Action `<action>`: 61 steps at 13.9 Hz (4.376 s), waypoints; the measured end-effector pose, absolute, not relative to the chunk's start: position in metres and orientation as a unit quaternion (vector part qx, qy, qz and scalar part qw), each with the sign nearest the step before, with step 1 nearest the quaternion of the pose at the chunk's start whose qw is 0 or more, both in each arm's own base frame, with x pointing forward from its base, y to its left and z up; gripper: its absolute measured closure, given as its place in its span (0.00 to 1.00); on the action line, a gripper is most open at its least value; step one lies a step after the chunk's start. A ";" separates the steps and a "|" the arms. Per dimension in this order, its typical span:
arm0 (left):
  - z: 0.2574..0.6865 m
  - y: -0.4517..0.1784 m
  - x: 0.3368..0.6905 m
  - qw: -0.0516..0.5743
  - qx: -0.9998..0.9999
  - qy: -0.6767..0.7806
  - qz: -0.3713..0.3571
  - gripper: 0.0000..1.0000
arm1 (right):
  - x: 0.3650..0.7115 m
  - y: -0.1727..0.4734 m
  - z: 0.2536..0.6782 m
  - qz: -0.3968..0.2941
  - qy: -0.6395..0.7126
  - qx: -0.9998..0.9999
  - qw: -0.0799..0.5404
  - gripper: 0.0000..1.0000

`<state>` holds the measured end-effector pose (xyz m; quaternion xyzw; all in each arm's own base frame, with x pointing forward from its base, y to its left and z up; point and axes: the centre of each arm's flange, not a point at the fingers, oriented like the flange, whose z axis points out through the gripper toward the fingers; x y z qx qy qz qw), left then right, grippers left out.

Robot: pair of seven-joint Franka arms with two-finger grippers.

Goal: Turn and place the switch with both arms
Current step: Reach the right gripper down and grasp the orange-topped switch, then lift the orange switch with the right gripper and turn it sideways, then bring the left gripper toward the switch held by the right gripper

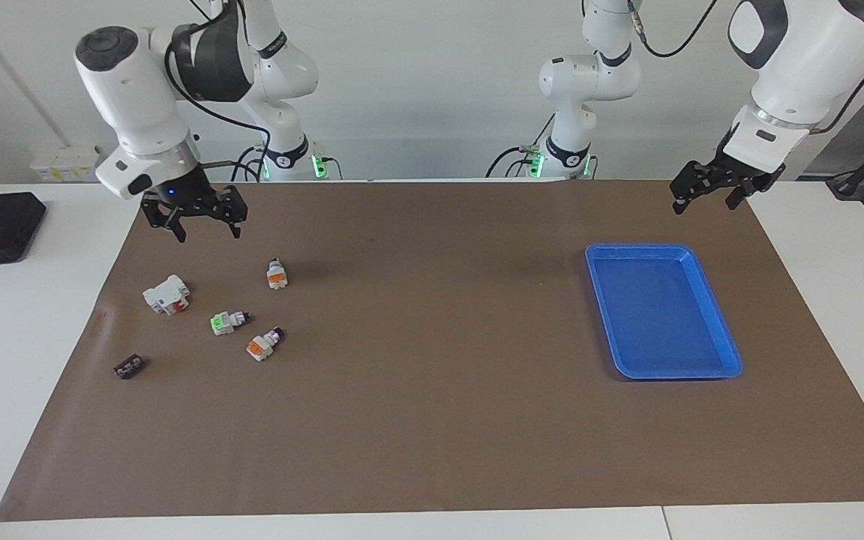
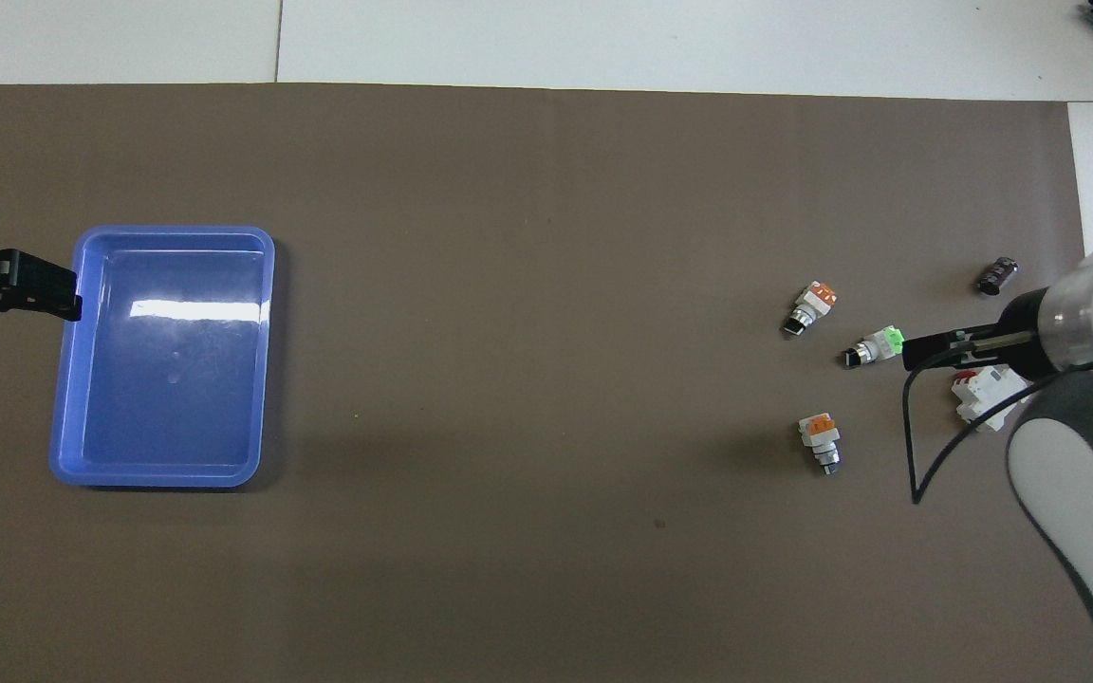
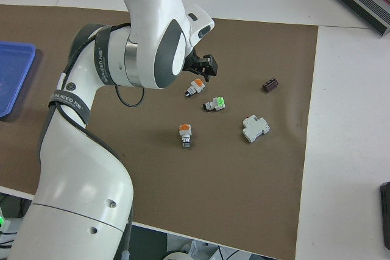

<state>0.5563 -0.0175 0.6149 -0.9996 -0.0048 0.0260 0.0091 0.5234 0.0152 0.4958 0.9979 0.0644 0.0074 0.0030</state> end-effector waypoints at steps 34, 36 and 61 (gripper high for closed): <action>0.618 -0.017 0.554 0.009 -1.000 -0.005 0.024 0.00 | 0.484 0.045 0.319 -0.055 0.037 0.995 -0.068 0.58; 0.618 -0.017 0.554 0.009 -1.000 -0.005 0.024 0.00 | 0.501 0.059 0.359 -0.085 -0.062 0.989 -0.106 0.58; 0.641 -0.120 0.549 -0.204 -0.978 0.045 -0.022 0.01 | 0.526 0.317 0.573 -0.272 -0.647 0.653 -0.285 0.58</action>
